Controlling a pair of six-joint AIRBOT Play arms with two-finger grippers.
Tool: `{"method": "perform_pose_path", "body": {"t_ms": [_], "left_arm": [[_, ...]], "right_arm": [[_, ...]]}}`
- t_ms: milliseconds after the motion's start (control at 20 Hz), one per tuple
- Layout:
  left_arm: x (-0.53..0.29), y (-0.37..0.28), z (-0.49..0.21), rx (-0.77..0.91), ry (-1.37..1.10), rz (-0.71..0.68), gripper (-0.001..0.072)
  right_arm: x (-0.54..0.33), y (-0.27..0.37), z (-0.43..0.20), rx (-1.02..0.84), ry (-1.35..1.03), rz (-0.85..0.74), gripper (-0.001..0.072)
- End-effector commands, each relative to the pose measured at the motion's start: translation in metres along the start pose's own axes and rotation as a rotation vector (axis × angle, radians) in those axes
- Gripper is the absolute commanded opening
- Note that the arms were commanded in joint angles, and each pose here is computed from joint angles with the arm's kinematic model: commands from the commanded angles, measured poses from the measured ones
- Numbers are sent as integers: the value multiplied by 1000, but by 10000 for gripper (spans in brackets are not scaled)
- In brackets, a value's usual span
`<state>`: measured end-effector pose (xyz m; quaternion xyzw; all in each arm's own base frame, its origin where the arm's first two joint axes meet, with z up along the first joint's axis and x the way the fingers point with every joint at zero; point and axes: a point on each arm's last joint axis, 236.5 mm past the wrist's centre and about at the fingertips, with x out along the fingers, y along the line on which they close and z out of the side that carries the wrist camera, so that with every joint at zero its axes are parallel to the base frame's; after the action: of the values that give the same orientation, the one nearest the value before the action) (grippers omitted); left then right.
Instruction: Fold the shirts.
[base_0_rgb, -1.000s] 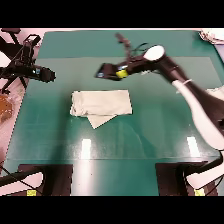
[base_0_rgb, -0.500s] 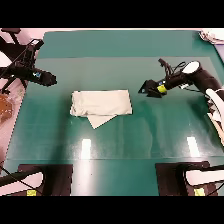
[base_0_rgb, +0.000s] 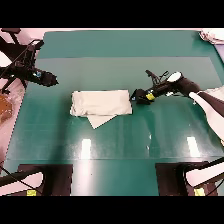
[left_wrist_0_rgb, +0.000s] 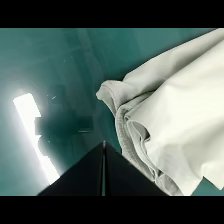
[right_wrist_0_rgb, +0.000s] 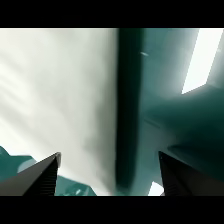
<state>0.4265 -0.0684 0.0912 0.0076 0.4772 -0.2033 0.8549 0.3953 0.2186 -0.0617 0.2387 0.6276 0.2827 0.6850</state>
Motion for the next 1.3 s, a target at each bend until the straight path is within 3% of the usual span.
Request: {"method": "perform_pose_path", "body": {"t_ms": [0, 250, 400, 450, 500, 650, 900, 1050, 1250], "left_arm": [[0, -1, -1, 0, 4, -5, 27], [0, -2, -2, 0, 8, -7, 27], [0, -2, -3, -1, 15, -10, 28], [0, -3, -4, -1, 19, -12, 28], [0, -4, -6, -1, 24, -15, 28], [0, -8, -8, -7, 32, -35, 28], [-1, -14, -14, -19, 61, -57, 28], [-2, -24, -17, -59, 75, -101, 28], [-8, -57, -18, -99, 90, -241, 28]], "right_arm": [[17, 13, 10, -31, -51, 9, 695], [34, 28, 18, -74, -108, -15, 685], [42, 39, 19, -75, -126, -10, 643], [43, 45, 20, -61, -136, 9, 600], [44, 50, 23, -44, -148, 31, 503], [44, 65, 28, 2, -172, 90, 22], [3, 123, 44, -85, -176, 209, 18], [-81, 163, 97, -92, -371, 264, 18], [-227, 152, 163, 8, -657, 306, 17]]}}
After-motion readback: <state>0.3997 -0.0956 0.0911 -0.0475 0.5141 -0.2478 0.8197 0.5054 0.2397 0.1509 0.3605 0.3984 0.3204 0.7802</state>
